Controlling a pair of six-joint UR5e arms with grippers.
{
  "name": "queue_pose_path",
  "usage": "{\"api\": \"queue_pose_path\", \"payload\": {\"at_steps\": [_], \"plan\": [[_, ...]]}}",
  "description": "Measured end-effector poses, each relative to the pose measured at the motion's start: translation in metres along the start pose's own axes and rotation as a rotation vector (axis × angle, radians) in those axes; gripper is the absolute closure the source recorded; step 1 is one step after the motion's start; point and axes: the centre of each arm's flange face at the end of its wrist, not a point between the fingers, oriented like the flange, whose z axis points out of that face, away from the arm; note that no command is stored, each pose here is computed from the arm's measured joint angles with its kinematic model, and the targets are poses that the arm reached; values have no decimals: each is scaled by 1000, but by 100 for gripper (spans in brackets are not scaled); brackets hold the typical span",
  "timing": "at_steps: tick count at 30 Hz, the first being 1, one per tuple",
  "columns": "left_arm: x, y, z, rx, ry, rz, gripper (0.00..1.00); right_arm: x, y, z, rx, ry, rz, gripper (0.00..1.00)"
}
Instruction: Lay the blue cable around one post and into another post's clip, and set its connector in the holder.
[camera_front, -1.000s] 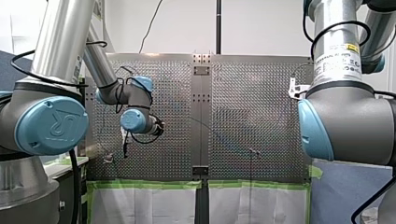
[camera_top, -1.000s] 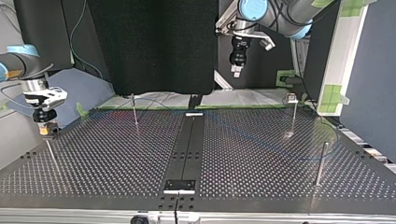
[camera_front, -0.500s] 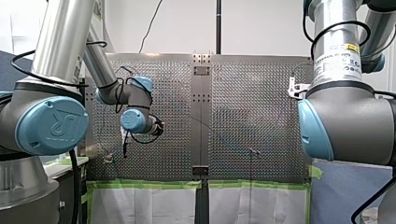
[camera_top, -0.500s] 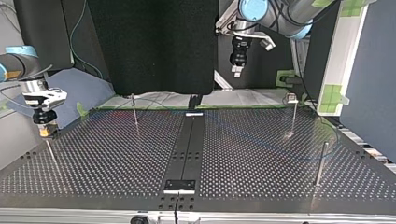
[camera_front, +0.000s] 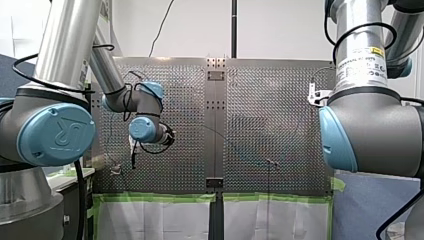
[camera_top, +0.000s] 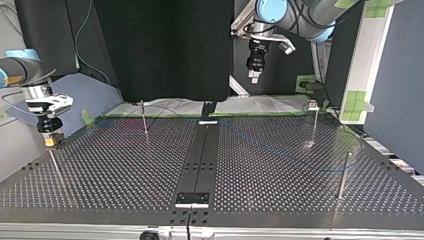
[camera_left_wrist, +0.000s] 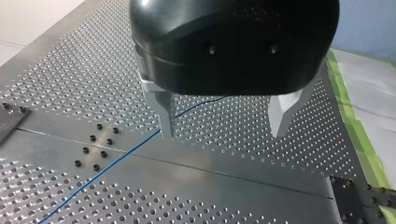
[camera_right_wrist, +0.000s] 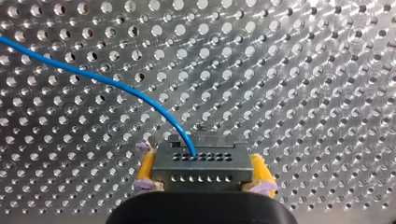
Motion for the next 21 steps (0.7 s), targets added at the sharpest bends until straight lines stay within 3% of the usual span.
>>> {"api": "queue_pose_path", "payload": {"at_steps": [14, 21], "plan": [[0, 1, 0, -2, 0, 0, 0, -1, 0, 0, 0, -3, -30, 100], [0, 1, 0, -2, 0, 0, 0, -3, -1, -1, 1, -14, -35, 100]]}}
